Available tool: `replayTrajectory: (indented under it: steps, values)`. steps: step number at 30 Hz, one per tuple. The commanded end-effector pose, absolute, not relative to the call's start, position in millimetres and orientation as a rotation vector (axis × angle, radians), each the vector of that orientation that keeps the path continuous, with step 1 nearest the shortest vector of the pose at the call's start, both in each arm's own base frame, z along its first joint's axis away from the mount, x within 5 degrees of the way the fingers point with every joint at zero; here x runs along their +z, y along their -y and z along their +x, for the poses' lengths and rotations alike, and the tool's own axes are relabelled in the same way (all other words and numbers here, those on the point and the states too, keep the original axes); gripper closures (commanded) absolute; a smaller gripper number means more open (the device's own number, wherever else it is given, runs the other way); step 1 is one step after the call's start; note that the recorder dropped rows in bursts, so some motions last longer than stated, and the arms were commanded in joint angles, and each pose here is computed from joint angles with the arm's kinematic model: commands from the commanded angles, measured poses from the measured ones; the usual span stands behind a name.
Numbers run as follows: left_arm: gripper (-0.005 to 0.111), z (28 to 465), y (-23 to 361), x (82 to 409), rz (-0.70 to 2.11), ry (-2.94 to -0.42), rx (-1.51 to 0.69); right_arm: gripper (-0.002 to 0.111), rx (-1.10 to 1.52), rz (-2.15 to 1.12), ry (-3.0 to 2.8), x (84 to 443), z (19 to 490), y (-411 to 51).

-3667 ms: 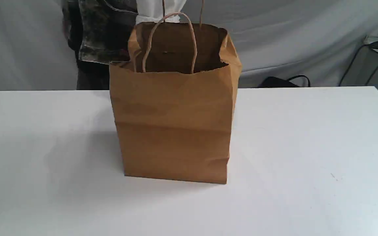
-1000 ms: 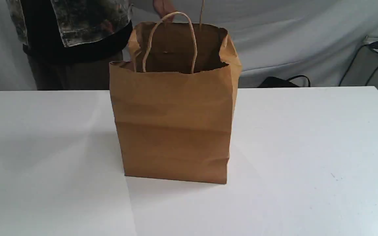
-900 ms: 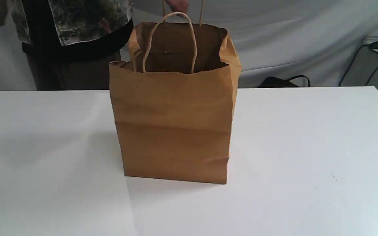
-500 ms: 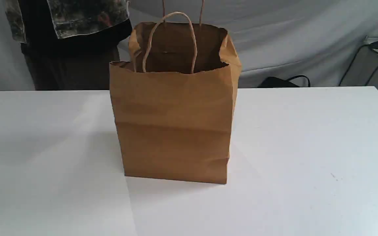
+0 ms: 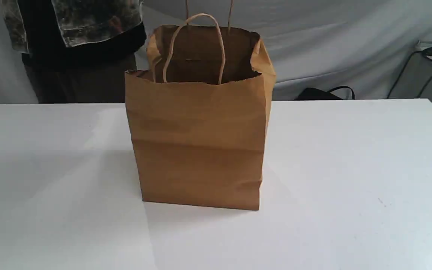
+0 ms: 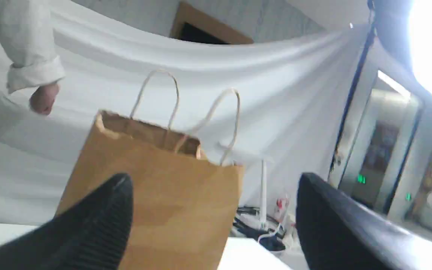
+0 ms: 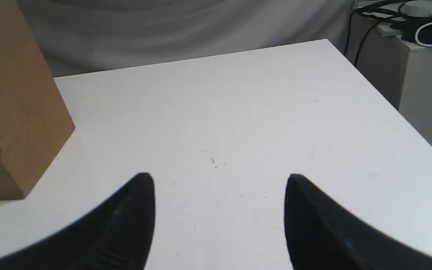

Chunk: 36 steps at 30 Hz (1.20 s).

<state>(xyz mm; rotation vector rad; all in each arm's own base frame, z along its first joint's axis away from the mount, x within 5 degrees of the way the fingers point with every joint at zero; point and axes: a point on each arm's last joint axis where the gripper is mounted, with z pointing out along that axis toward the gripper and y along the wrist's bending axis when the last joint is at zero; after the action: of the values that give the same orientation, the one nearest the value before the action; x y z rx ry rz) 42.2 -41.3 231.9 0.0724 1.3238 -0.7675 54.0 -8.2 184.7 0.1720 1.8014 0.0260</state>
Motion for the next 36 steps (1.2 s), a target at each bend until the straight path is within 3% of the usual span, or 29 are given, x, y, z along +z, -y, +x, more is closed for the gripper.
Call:
replayTrajectory:
  steps: [1,8,12,28,36]
  values:
    - [0.043,47,26,237,-0.163,-1.260,-0.784,0.057,0.032,0.171,-1.800,184,54,8]
    - [0.043,50,6,239,-0.158,-1.191,-0.369,0.057,0.032,0.171,-1.800,184,54,8]
    - [0.043,54,-1,228,-0.178,-1.315,-0.230,0.057,0.032,0.171,-1.800,184,54,8]
    - [0.043,55,4,190,-0.059,-1.744,-0.127,0.057,0.032,0.171,-1.800,184,54,8]
    - [0.043,55,0,190,-0.114,-1.736,-0.080,0.057,0.032,0.171,-1.800,184,54,8]
